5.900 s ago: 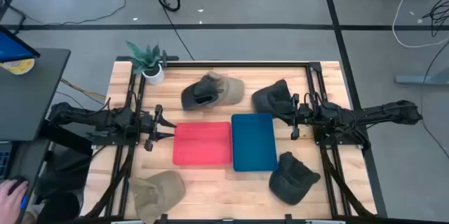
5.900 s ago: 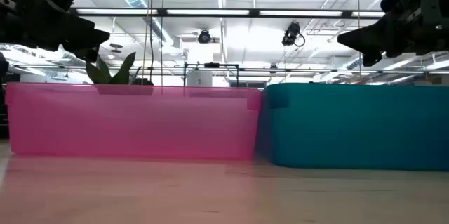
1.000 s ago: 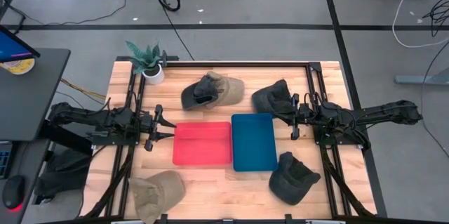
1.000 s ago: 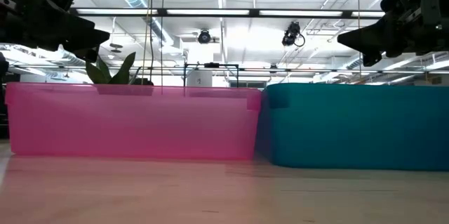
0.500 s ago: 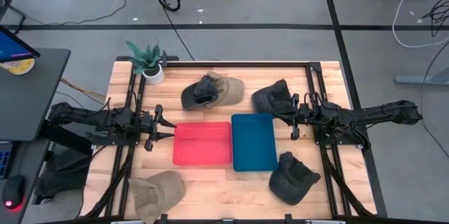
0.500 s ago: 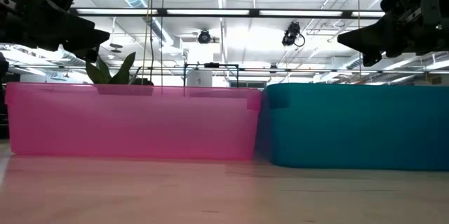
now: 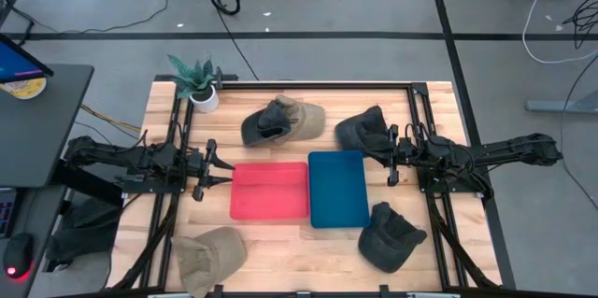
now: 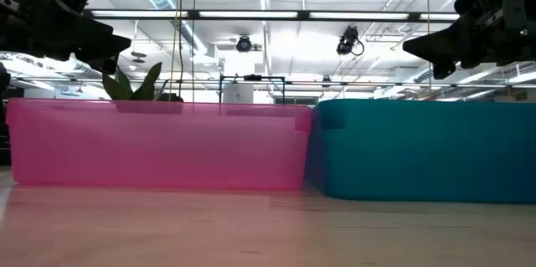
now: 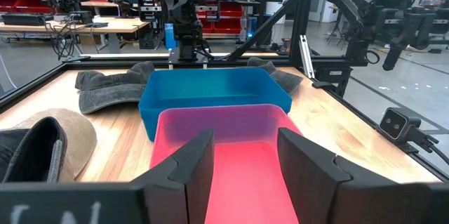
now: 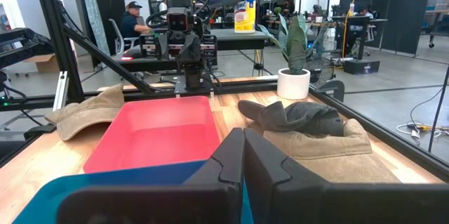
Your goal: Pick & Place hat
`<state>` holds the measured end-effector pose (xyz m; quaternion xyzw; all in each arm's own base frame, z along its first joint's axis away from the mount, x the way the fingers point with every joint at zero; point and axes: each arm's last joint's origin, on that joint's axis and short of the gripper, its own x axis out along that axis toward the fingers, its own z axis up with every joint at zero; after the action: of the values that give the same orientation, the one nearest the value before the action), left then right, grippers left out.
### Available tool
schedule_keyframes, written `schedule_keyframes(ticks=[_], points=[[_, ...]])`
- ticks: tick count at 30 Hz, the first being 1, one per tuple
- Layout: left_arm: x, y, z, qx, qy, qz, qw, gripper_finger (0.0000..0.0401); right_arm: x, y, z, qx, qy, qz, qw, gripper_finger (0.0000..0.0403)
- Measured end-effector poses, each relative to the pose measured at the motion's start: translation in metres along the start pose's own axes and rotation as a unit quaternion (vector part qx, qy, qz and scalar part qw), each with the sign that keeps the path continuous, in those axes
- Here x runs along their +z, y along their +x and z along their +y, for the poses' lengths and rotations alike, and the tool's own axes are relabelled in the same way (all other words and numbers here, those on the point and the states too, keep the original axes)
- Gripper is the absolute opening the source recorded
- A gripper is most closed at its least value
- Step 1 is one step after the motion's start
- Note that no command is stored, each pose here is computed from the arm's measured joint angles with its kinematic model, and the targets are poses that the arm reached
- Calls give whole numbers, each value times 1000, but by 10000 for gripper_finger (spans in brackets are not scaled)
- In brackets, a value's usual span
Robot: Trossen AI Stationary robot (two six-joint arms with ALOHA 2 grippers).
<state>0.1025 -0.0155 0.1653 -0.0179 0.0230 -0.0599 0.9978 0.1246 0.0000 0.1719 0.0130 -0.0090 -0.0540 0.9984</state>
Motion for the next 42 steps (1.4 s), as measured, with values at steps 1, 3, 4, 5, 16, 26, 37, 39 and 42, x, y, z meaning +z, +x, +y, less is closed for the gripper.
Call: schedule_keyframes(ticks=[1, 3, 4, 5, 16, 26, 37, 39, 42], points=[[0, 0, 0, 0, 0, 0, 1000, 161, 0, 0, 0, 0, 0, 0, 1000, 13], [0, 0, 0, 0, 0, 0, 1000, 161, 0, 0, 0, 0, 0, 0, 1000, 13], [0, 0, 0, 0, 0, 0, 1000, 161, 0, 0, 0, 0, 0, 0, 1000, 13], [0, 0, 0, 0, 0, 0, 1000, 161, 0, 0, 0, 0, 0, 0, 1000, 13], [0, 0, 0, 0, 0, 0, 1000, 161, 0, 0, 0, 0, 0, 0, 1000, 13], [0, 0, 0, 0, 0, 0, 1000, 161, 0, 0, 0, 0, 0, 0, 1000, 13], [0, 0, 0, 0, 0, 0, 1000, 161, 0, 0, 0, 0, -16, 0, 1000, 13], [0, 0, 0, 0, 0, 0, 1000, 161, 1, 0, 0, 0, -22, -5, 1000, 13], [0, 0, 0, 0, 0, 0, 1000, 161, 3, 0, 0, 1, 4, -16, 1000, 13]])
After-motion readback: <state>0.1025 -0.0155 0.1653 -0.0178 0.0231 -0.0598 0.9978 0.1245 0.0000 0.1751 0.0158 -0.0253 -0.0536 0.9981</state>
